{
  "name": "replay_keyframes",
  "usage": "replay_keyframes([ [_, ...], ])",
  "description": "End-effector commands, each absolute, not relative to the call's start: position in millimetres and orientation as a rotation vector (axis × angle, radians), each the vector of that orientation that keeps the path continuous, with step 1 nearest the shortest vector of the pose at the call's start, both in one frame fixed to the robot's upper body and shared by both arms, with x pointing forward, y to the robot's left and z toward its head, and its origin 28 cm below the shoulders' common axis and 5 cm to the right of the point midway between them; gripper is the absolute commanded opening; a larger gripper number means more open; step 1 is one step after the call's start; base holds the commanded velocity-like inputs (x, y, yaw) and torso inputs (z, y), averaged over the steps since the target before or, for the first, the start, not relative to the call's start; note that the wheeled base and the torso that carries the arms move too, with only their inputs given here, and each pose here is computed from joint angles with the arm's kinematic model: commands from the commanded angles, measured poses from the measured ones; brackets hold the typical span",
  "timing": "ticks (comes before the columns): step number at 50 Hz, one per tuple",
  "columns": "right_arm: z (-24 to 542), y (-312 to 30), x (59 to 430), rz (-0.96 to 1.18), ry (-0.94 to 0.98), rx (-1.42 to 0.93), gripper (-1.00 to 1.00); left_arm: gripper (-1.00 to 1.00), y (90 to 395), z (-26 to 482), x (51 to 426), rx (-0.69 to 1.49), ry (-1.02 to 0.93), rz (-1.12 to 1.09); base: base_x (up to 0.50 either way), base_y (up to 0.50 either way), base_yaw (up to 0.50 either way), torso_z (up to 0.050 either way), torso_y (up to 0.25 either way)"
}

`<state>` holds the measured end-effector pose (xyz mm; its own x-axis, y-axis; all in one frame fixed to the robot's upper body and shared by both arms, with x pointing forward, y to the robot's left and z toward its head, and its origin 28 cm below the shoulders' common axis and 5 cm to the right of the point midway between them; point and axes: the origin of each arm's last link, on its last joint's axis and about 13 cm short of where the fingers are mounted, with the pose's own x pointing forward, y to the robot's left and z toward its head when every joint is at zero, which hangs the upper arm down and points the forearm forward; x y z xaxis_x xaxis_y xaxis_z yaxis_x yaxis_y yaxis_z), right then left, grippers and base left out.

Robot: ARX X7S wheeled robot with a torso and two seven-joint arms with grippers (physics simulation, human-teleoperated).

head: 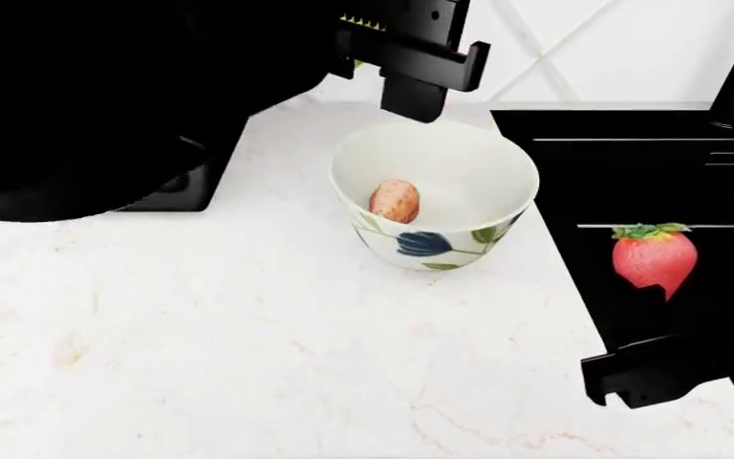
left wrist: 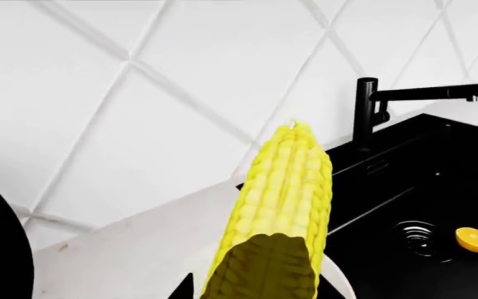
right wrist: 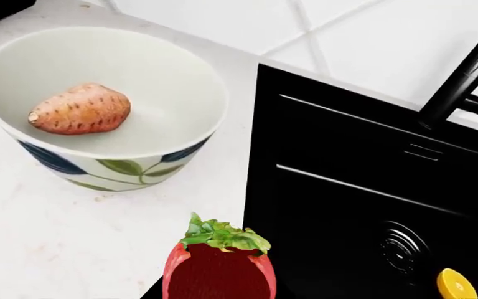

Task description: There is a mixed pile of frozen fruits and vegetables on the counter. Locate all the frozen vegetables and place the items in a bowl on the counter. Take all the frozen fruits and defrost them in a running sink.

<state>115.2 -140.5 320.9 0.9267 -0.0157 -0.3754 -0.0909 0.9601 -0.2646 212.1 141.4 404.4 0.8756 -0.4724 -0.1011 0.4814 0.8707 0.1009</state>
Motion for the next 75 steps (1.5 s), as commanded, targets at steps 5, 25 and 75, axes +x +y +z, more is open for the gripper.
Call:
replay_keyframes([
  [5, 316.2, -141.6, 117.3, 0.042, 0.387, -0.291, -1.00, -1.00, 122.7, 385.3, 248.8, 0.177, 0.190, -0.512, 0.00, 0.00, 0.00, 0.000, 0.000],
  [25, 309.0, -142.9, 121.2, 0.043, 0.402, -0.289, -1.00, -1.00, 118.1, 383.4, 281.2, 0.070, 0.149, -0.374, 0.00, 0.00, 0.00, 0.000, 0.001],
  [75, 293.0, -143.6, 128.4, 0.055, 0.424, -0.295, -1.00, -1.00, 102.0, 360.9, 295.1, 0.253, 0.340, -0.463, 0.00, 0.00, 0.00, 0.000, 0.000],
])
